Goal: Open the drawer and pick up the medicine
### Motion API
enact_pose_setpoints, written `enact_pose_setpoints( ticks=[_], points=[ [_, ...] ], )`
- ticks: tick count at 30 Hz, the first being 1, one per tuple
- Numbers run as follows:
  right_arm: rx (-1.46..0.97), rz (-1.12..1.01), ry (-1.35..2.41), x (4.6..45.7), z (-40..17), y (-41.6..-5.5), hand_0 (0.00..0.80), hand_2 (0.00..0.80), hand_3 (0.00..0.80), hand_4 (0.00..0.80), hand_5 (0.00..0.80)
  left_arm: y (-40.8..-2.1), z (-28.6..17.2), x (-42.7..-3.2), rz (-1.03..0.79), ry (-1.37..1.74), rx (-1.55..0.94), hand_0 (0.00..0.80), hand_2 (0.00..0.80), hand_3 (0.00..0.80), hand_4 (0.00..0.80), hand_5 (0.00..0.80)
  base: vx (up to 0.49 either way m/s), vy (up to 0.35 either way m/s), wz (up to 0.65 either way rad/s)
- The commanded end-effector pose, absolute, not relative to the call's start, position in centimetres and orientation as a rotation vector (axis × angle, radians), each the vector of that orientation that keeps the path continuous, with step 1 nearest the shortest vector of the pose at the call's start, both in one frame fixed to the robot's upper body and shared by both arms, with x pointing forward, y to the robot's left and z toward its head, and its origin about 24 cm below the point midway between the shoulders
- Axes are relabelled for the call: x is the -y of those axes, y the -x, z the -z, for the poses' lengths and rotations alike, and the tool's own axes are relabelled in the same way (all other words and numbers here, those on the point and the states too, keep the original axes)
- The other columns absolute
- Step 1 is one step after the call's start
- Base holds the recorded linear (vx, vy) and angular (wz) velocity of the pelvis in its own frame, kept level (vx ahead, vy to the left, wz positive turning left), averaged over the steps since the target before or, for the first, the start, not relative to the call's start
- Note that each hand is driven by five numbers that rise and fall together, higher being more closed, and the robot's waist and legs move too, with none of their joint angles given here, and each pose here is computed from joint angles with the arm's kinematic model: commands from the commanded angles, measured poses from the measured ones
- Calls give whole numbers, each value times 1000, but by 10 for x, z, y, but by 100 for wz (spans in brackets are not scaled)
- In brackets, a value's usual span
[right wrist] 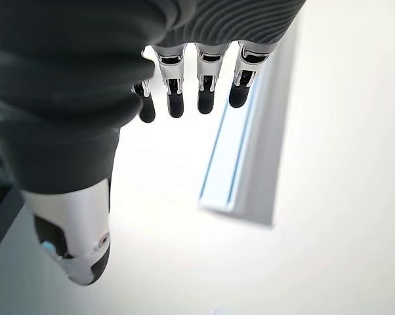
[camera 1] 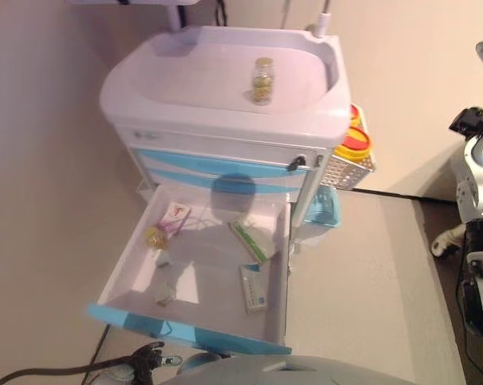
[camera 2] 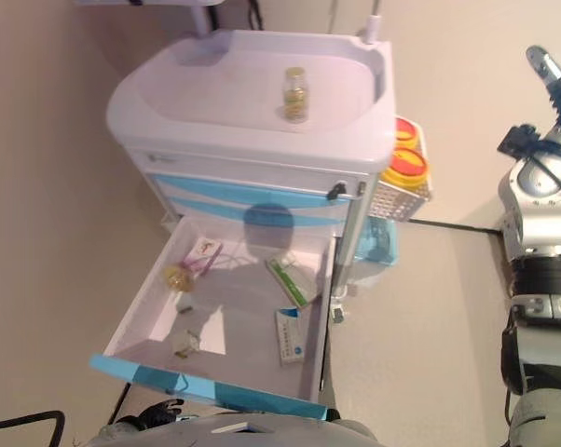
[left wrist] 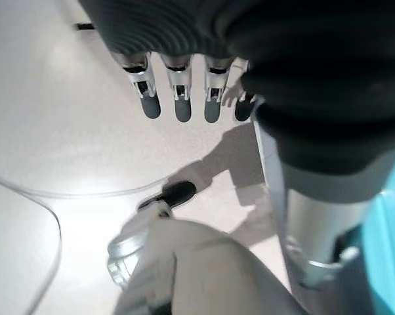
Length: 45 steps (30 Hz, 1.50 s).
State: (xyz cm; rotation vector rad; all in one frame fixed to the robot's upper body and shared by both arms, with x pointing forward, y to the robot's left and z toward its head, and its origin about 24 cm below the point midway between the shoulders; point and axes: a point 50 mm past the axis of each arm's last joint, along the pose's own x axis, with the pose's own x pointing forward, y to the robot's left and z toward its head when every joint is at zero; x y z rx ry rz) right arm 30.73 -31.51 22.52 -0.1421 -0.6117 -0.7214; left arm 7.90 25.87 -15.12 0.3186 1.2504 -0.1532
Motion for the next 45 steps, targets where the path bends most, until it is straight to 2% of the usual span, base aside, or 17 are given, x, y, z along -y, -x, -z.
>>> enact_pose_setpoints(
  ticks=[1, 3, 5, 11, 19, 24, 29, 34, 37, 45],
  points=[
    [673, 661, 110, 307, -222, -300, 0, 0, 0, 0, 0, -99, 149, -257, 179, -359, -1207, 0, 0, 0, 0, 0, 13, -27, -29],
    [644, 649, 112, 304, -210, -298, 0, 0, 0, 0, 0, -101, 149, -256, 180, -357, -1200, 0, 0, 0, 0, 0, -10, -26, -22],
    [502, 591, 122, 296, -156, -286, 0, 0, 0, 0, 0, -108, 148, -248, 218, -375, -1160, 0, 0, 0, 0, 0, -3, -29, -21],
    [213, 476, 211, 287, -79, -262, 0, 0, 0, 0, 0, -123, 140, -241, 319, -450, -1100, 0, 0, 0, 0, 0, -1, -4, -18],
    [-141, 370, 325, 281, -1, -224, 0, 0, 0, 0, 0, -155, 114, -250, 363, -534, -1012, 0, 0, 0, 0, 0, -9, 14, -16],
    [-281, 321, 357, 280, 29, -205, 0, 0, 0, 0, 0, -196, 79, -268, 324, -591, -879, 0, 0, 0, 0, 0, -78, 79, -20],
    [-297, 266, 391, 290, 30, -205, 0, 0, 0, 0, 0, -256, 20, -279, 224, -560, -659, 0, 0, 0, 0, 0, -173, 138, -23],
    [-289, 199, 446, 291, 26, -214, 0, 0, 0, 0, 0, -305, -58, -311, 112, -516, -500, 0, 0, 0, 0, 0, -113, 121, -26],
    [-274, 155, 485, 292, 21, -219, 0, 0, 0, 0, 0, -325, -106, -337, -22, -488, -421, 0, 0, 0, 0, 0, -47, 133, -18],
    [-212, 61, 507, 273, 16, -233, 0, 0, 0, 0, 0, -339, -237, -397, -666, -443, -59, 0, 0, 0, 0, 0, -50, 99, -17]
  ],
)
